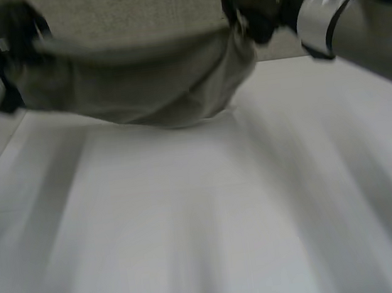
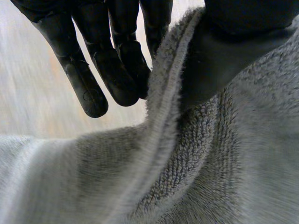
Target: Fold the towel.
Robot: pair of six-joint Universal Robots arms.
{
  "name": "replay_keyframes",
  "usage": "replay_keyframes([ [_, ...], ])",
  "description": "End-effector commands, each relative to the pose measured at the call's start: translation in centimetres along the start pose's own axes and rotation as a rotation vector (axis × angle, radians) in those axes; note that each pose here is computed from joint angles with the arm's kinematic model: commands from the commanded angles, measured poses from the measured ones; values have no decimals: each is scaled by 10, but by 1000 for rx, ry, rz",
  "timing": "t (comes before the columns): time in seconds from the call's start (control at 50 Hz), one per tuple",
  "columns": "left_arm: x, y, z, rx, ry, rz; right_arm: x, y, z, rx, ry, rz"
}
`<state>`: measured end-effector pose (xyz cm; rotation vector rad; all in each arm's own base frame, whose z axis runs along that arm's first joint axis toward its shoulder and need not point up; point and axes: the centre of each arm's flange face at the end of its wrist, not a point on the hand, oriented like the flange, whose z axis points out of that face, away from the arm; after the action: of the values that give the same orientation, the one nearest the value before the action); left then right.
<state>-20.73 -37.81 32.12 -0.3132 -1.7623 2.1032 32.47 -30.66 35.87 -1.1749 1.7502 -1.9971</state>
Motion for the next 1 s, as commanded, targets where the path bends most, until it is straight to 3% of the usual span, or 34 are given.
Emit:
replay_keyframes([
  [0.02,-2,101,-62,-357,47,-70,-41,66,-18,-245,-140,-12],
  [0.12,7,150,-114,-560,122,-82,-79,130,-45,-422,-254,-89],
  [0.32,17,167,-141,-644,165,-34,-79,151,-74,-467,-210,-297],
  [0.6,20,157,-145,-619,163,-25,-19,159,-95,-525,-57,-308],
  [1.0,27,143,-170,-616,154,-5,-6,194,-108,-521,83,-265],
])
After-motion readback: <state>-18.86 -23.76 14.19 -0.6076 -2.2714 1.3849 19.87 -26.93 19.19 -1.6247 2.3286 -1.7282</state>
